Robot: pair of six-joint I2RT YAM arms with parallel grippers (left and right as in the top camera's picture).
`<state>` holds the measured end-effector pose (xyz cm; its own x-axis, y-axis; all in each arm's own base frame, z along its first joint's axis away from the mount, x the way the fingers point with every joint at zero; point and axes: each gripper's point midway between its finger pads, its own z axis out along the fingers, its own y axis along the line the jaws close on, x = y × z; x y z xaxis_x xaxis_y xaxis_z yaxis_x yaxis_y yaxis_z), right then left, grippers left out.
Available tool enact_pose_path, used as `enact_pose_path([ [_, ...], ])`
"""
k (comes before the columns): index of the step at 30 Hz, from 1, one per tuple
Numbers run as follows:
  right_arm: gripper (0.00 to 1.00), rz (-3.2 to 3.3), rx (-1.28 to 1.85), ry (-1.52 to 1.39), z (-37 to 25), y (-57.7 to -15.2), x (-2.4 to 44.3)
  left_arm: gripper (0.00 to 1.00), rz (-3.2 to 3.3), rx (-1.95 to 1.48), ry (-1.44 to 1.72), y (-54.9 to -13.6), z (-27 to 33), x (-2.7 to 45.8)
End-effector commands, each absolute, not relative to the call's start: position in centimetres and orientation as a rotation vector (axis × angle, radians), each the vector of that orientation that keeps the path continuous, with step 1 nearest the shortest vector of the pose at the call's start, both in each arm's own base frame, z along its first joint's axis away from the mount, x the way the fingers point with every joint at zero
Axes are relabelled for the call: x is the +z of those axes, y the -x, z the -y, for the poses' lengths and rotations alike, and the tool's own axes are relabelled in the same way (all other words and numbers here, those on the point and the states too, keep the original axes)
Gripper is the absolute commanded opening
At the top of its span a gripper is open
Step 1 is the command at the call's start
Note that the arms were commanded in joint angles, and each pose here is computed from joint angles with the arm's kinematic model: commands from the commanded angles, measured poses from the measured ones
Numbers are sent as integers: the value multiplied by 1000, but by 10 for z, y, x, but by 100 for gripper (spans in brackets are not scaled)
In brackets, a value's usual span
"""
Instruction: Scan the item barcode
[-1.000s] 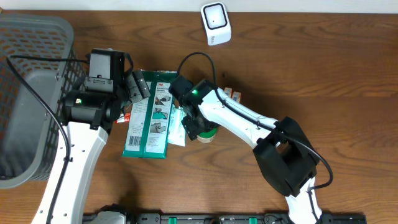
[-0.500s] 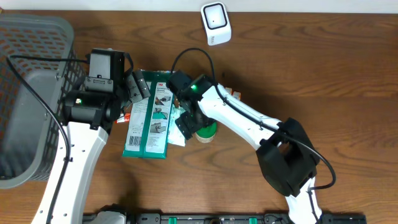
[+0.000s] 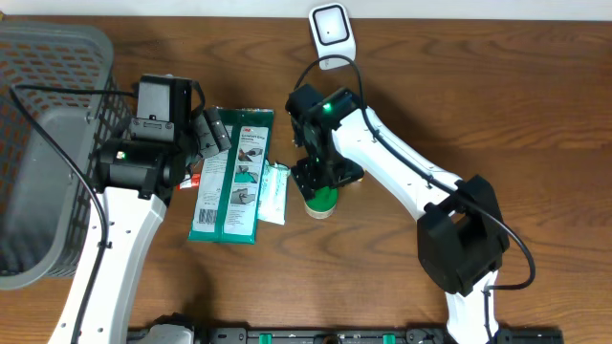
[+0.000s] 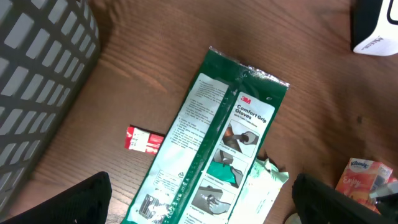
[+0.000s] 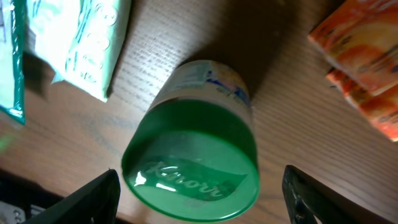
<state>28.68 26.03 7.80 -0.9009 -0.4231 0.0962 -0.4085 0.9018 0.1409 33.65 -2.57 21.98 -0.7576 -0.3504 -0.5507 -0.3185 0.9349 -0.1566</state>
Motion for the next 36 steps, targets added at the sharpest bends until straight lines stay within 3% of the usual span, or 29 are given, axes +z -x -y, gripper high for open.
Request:
enact_pose_path([
  [1,80,2966,-195,-689,-267,-284,91,93,-2473,-54,460,-338,23,226],
  [9,82,3012,16,-682,-258,-282,82,94,-2473,-54,460,-339,23,226],
  [15,82,3021,5,-709,-264,-278,58,93,-2473,-54,460,-338,23,226],
  [30,76,3049,-15,-730,-266,-277,27,93,-2473,-54,460,-339,23,226],
  [36,69,3054,-19,-730,-267,-278,27,93,-2473,-54,460,-339,23,226],
])
